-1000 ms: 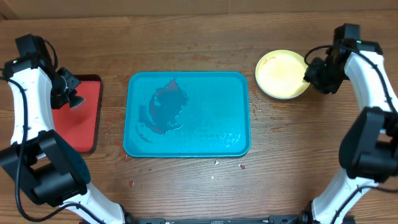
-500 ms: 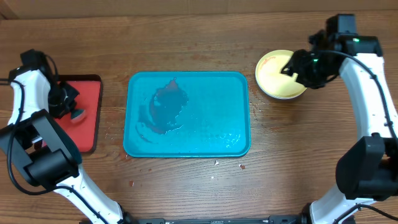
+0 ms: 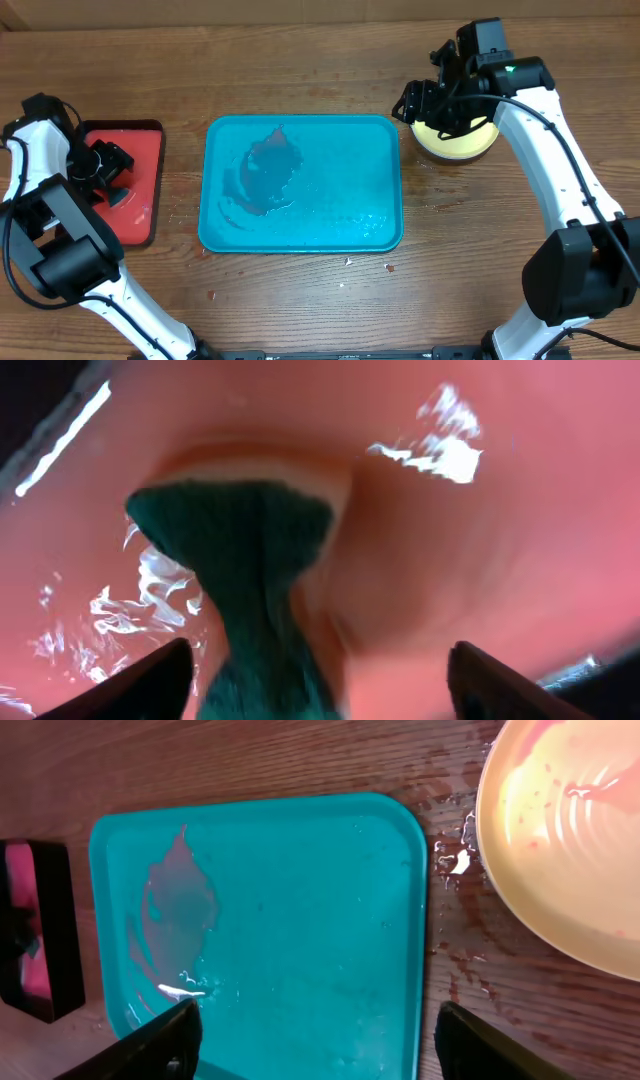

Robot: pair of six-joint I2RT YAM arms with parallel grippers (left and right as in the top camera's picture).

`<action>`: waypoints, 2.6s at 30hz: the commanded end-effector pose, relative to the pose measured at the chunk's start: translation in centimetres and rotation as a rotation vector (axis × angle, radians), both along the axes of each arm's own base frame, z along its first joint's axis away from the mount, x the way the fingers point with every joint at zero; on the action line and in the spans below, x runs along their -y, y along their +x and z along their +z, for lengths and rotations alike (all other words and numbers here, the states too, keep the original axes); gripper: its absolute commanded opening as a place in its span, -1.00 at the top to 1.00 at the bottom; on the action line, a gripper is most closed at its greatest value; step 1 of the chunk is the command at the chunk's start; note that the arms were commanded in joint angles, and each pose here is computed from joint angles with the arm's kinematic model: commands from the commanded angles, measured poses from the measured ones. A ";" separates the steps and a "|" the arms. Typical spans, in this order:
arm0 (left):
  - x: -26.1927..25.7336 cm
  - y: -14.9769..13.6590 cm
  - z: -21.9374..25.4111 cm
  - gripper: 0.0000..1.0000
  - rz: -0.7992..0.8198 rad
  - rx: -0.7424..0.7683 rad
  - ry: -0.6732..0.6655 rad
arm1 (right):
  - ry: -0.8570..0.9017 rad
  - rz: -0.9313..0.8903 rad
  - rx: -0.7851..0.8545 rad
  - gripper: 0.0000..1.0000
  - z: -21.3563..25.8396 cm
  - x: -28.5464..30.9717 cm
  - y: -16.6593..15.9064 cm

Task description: Clean dirty plates on tray and stack at the side

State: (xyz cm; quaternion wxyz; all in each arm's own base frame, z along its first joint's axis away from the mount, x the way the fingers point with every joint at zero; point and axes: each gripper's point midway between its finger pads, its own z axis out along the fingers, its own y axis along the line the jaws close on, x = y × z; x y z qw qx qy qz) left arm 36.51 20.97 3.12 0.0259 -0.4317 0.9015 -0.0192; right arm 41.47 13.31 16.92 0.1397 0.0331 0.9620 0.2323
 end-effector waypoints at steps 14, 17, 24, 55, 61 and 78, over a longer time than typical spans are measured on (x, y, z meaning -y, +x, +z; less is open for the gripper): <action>5.9 -2.2 23.4 -1.00 -0.188 0.493 0.175 | -0.002 0.019 0.009 -0.59 2.0 0.1 -1.4; 8.4 -3.1 25.0 -0.99 -0.281 0.573 0.192 | -0.050 0.030 0.012 -0.63 2.4 0.9 -2.3; 12.2 -7.6 26.6 -0.99 -0.377 0.745 0.308 | -0.108 0.024 0.055 -1.00 4.1 1.8 -3.9; 14.0 -13.1 23.5 -1.00 -0.354 0.736 0.334 | -0.291 0.107 0.327 -1.00 4.5 -0.6 -9.5; 13.9 -12.9 23.1 -0.99 -0.354 0.724 0.327 | -0.296 0.123 0.278 -1.00 3.8 -0.4 -10.5; 13.7 -12.5 22.4 -0.99 -0.353 0.697 0.308 | -0.305 0.049 0.264 -1.00 3.8 2.0 -9.8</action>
